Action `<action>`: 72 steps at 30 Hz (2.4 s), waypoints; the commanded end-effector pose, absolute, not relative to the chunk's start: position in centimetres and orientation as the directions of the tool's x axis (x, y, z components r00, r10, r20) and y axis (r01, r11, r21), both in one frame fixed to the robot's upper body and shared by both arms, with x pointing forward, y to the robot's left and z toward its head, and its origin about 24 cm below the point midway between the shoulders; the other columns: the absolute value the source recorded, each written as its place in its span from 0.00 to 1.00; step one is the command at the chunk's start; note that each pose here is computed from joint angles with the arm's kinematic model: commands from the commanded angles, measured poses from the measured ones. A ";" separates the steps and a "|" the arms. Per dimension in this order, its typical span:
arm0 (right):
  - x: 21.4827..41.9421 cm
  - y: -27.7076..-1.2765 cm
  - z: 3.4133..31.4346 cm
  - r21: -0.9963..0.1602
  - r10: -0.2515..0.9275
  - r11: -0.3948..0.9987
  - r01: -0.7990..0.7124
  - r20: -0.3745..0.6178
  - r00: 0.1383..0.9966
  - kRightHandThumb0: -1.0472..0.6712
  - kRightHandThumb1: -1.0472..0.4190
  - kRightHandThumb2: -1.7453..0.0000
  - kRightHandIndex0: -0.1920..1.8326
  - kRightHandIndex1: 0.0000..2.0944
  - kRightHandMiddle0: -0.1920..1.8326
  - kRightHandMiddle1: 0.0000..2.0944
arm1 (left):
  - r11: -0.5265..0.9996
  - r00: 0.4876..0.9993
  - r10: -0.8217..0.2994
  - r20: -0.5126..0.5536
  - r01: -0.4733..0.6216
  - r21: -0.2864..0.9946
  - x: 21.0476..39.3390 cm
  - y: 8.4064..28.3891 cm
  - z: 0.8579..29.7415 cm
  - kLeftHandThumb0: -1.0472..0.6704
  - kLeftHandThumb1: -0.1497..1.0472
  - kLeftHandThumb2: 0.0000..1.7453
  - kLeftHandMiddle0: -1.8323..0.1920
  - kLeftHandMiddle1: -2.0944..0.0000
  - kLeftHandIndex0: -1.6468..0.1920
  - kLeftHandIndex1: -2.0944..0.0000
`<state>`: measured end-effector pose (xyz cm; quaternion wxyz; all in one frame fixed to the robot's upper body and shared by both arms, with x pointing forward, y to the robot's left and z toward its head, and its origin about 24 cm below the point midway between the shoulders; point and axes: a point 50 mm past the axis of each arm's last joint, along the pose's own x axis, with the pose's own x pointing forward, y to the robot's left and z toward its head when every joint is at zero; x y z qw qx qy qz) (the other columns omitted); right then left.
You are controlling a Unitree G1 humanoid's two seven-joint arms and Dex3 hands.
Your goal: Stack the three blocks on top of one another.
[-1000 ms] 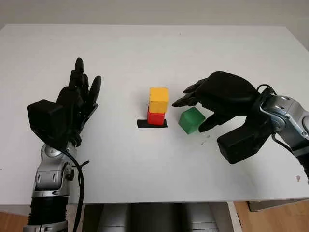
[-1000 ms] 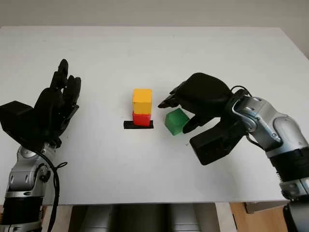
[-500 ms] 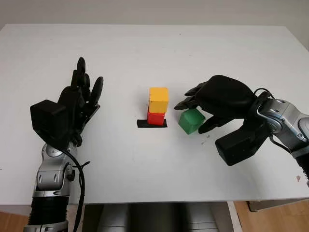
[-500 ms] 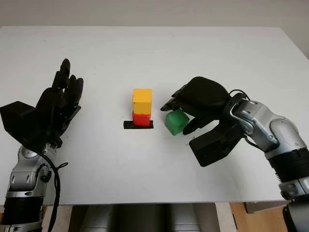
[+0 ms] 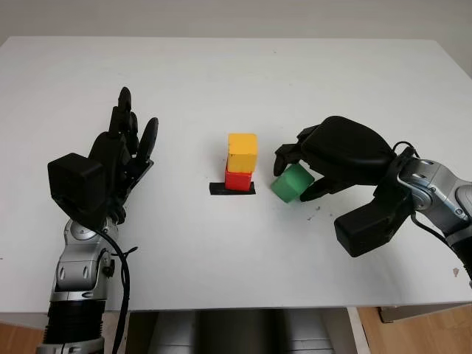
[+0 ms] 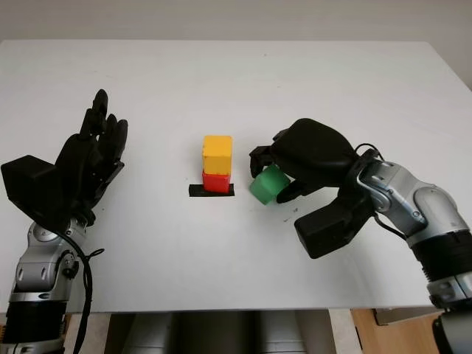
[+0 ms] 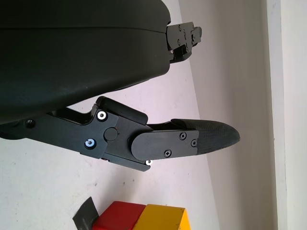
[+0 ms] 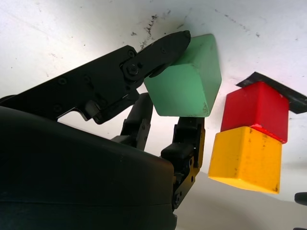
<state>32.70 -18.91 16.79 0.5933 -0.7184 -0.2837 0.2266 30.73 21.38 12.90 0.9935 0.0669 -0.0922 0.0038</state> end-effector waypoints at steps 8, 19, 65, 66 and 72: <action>33.1 -19.0 18.3 -0.966 0.677 -0.154 0.208 0.050 0.735 0.40 0.12 0.97 0.31 0.40 0.38 0.57 | 0.990 0.983 -0.012 0.184 -0.014 0.143 30.6 21.4 12.7 0.20 1.00 0.27 0.99 0.97 0.98 0.97; 34.6 -20.4 21.5 -0.977 0.518 0.193 0.084 0.175 0.837 0.41 0.12 0.97 0.31 0.14 0.37 0.55 | 0.992 0.984 -0.012 0.179 -0.011 0.127 30.5 21.4 12.7 0.22 1.00 0.27 0.99 0.98 0.98 0.97; 37.5 -11.7 31.3 -0.926 0.441 0.216 -0.311 -0.191 0.877 0.36 0.06 0.96 0.33 0.07 0.24 0.81 | 0.991 0.985 -0.023 0.174 0.000 0.135 31.2 20.4 12.8 0.21 1.00 0.27 1.00 0.98 0.99 0.98; 37.5 -11.5 31.2 -0.924 0.436 0.222 -0.311 -0.192 0.879 0.36 0.05 0.96 0.33 0.06 0.23 0.81 | 0.991 0.985 -0.023 0.172 -0.001 0.137 31.1 20.4 12.8 0.20 1.00 0.27 1.00 0.98 0.99 0.98; 37.3 -11.0 30.3 -0.889 0.408 0.304 -0.343 -0.204 0.890 0.36 0.02 0.97 0.30 0.05 0.20 0.87 | 0.992 0.986 -0.023 0.166 0.003 0.123 31.1 20.5 12.5 0.20 1.00 0.26 1.00 0.98 0.99 0.98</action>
